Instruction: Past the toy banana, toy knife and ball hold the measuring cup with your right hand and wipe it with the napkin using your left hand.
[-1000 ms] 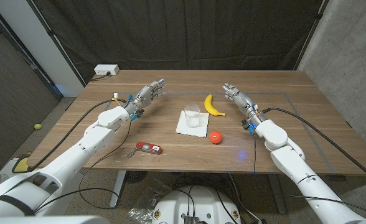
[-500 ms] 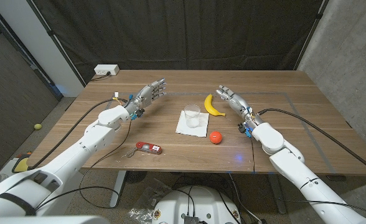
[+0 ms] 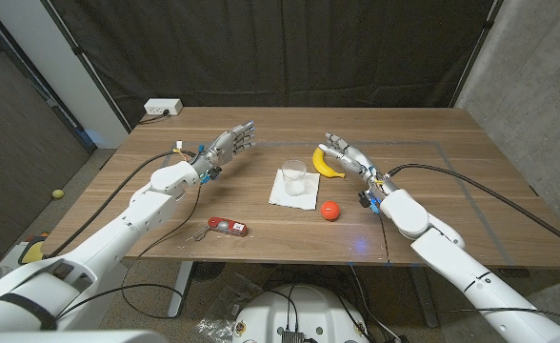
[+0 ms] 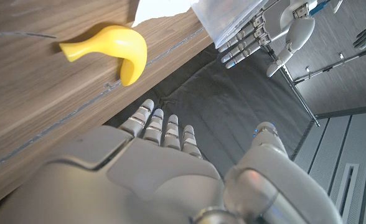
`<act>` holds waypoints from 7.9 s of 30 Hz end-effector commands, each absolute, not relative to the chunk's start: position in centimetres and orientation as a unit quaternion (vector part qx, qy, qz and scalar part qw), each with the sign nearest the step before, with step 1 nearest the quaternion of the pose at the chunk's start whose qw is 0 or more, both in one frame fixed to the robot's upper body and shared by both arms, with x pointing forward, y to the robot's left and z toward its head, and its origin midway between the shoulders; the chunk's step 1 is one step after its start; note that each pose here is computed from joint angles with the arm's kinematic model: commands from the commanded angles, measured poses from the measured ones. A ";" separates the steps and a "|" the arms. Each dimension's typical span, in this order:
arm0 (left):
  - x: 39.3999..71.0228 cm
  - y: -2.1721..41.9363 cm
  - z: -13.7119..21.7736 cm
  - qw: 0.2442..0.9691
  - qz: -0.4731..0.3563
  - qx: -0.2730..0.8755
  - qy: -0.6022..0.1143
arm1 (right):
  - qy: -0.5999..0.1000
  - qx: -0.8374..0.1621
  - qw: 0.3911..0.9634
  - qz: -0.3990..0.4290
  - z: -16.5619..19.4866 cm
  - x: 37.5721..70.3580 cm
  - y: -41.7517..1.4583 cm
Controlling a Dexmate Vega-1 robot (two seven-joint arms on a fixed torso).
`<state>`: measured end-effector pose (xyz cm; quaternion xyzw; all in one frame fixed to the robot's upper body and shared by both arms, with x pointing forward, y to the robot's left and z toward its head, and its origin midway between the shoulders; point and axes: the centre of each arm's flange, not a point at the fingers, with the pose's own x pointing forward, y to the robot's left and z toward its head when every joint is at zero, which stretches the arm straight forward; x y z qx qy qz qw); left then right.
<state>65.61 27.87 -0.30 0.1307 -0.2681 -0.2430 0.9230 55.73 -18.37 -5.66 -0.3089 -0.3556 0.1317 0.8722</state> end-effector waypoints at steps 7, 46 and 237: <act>65.9 27.8 -0.2 0.923 -0.249 0.132 -0.263 | -0.370 -0.384 0.835 0.138 -6.1 54.5 -15.4; 65.4 28.2 -0.8 0.924 -0.252 0.118 -0.263 | -0.349 -0.404 0.835 0.131 -8.5 55.8 -11.0; 66.0 27.9 -0.2 0.919 -0.273 0.105 -0.263 | -0.215 -0.621 0.754 0.007 -10.0 52.9 -14.0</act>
